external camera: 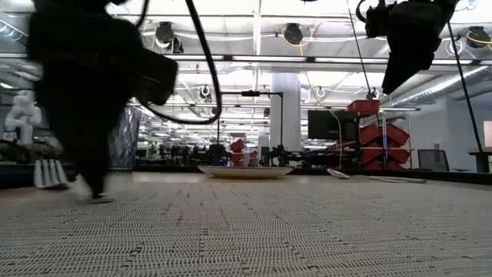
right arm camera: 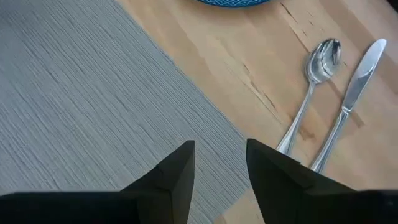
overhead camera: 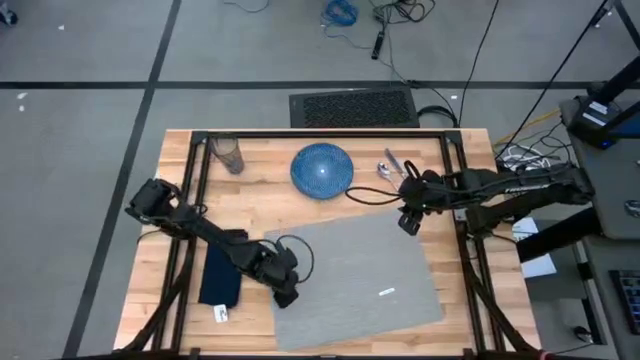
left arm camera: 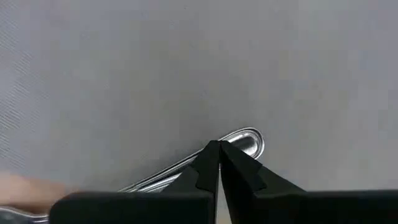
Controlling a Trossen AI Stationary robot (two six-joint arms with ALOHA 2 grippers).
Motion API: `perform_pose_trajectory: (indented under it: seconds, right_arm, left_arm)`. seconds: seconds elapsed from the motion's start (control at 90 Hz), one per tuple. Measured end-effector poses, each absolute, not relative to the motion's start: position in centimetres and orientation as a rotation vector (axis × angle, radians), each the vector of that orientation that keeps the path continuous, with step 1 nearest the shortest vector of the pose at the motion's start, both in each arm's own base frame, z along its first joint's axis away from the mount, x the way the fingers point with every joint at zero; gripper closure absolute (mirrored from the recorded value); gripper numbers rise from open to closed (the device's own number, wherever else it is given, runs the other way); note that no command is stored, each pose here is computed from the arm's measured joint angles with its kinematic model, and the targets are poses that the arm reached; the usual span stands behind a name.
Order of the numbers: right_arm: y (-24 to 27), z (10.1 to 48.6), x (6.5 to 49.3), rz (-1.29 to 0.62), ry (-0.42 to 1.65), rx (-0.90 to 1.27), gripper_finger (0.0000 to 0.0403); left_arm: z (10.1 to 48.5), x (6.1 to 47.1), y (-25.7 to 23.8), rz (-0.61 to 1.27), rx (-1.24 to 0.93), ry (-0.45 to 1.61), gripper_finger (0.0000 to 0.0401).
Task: Set table place
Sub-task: Put the silver fork on the blue table napkin
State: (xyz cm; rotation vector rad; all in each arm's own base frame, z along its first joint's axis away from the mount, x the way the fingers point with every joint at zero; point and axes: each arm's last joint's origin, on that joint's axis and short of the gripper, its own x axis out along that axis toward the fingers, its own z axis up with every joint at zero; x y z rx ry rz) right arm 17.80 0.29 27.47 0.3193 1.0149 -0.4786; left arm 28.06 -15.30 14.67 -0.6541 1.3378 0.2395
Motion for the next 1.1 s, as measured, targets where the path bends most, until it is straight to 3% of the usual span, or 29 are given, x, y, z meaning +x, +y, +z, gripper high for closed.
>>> perform_pose_trajectory:
  seconds: [0.211, 0.444, 0.6, 0.944, 1.1]
  right_arm:
    - [0.3, 27.5, 17.8, -0.476, 1.018, 0.306, 0.0273]
    - [0.3, 27.5, 17.8, -0.472, 1.02, 0.297, 0.0273]
    - [0.3, 27.5, 17.8, -0.472, 1.02, 0.296, 0.0273]
    - [0.2, 27.5, 17.8, -0.477, 1.018, 0.261, 0.0273]
    - [-0.2, 27.5, 17.8, -0.485, 1.021, 0.252, 0.0273]
  left_arm:
    - [14.6, 26.4, -17.8, 0.12, -0.722, 1.495, 0.0401]
    - [14.8, 25.4, -19.2, 0.203, -0.871, 1.547, 0.0401]
    - [16.0, 24.8, -19.7, 0.342, -1.023, 1.496, 0.0401]
    - [18.6, 23.7, -21.0, 0.776, -1.365, 1.039, 0.0401]
    - [18.4, 23.6, -19.8, 0.973, -1.319, 1.062, 0.0401]
